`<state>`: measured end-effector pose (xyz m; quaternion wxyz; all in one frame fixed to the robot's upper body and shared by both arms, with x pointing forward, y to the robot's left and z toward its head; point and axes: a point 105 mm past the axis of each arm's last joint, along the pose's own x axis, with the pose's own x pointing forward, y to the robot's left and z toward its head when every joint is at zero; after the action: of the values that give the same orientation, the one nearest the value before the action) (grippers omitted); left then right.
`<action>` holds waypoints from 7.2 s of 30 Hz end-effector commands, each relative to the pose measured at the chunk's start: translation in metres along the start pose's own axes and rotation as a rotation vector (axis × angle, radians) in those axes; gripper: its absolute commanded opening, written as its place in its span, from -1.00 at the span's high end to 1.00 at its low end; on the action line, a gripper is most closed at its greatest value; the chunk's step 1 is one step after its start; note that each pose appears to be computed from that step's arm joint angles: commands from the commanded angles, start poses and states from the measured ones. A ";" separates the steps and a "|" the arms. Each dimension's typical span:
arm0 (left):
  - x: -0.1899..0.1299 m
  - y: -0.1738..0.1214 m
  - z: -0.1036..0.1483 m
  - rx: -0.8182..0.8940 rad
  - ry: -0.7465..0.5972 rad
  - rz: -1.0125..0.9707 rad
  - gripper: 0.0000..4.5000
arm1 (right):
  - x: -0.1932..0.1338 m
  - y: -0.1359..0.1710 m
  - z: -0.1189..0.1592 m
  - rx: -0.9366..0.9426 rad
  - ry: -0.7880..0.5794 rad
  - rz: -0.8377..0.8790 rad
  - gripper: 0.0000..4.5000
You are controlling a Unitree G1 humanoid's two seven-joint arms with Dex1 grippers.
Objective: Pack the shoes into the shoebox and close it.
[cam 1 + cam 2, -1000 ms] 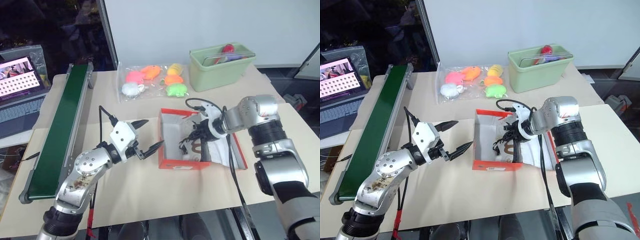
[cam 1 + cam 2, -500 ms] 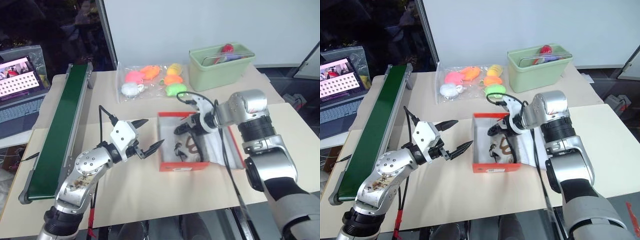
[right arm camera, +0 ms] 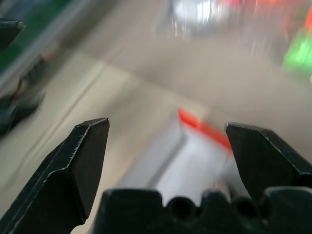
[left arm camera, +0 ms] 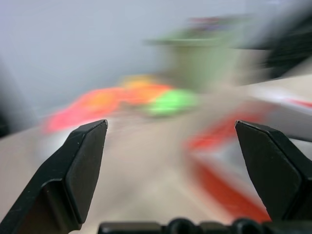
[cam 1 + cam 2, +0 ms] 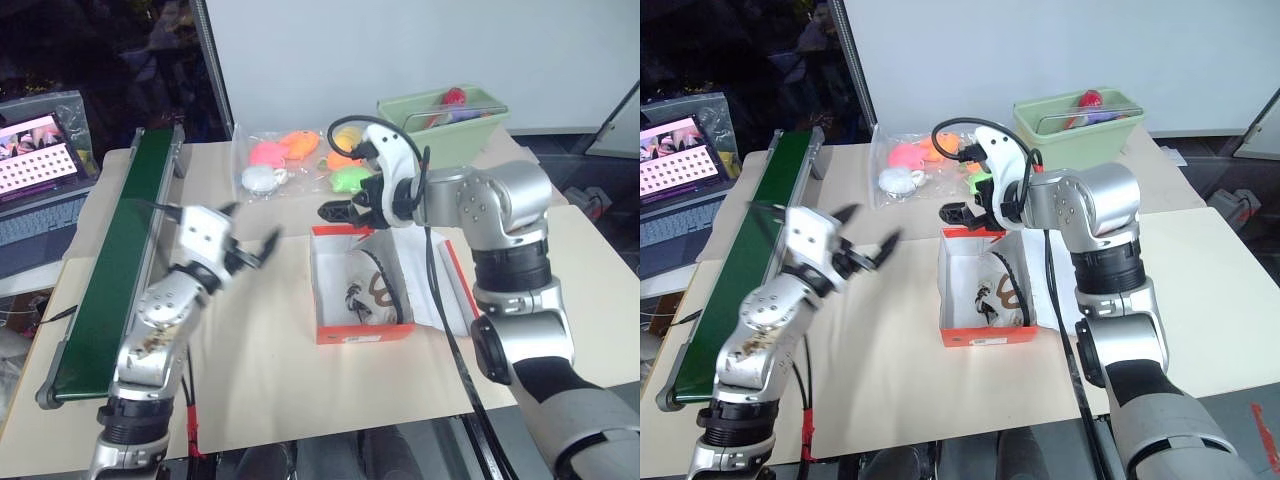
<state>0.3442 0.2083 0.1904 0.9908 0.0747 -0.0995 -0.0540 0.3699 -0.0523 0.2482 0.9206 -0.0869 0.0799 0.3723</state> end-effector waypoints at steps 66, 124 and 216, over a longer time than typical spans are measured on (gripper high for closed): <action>-0.061 0.158 -0.046 0.001 0.410 0.480 -1.00 | -0.051 0.106 -0.099 -0.100 -0.134 0.671 -0.99; -0.012 -0.063 0.042 -0.109 -0.079 -0.262 0.57 | -0.008 0.022 -0.017 0.665 -0.320 0.339 -1.00; -0.070 -0.084 0.011 0.183 -0.012 -0.905 -0.38 | 0.002 0.017 -0.061 0.585 0.486 0.118 0.85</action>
<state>0.2711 0.1348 0.1615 0.8635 0.1823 -0.0402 -0.4685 0.3568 -0.0547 0.1700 0.8312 0.0918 0.4319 0.3379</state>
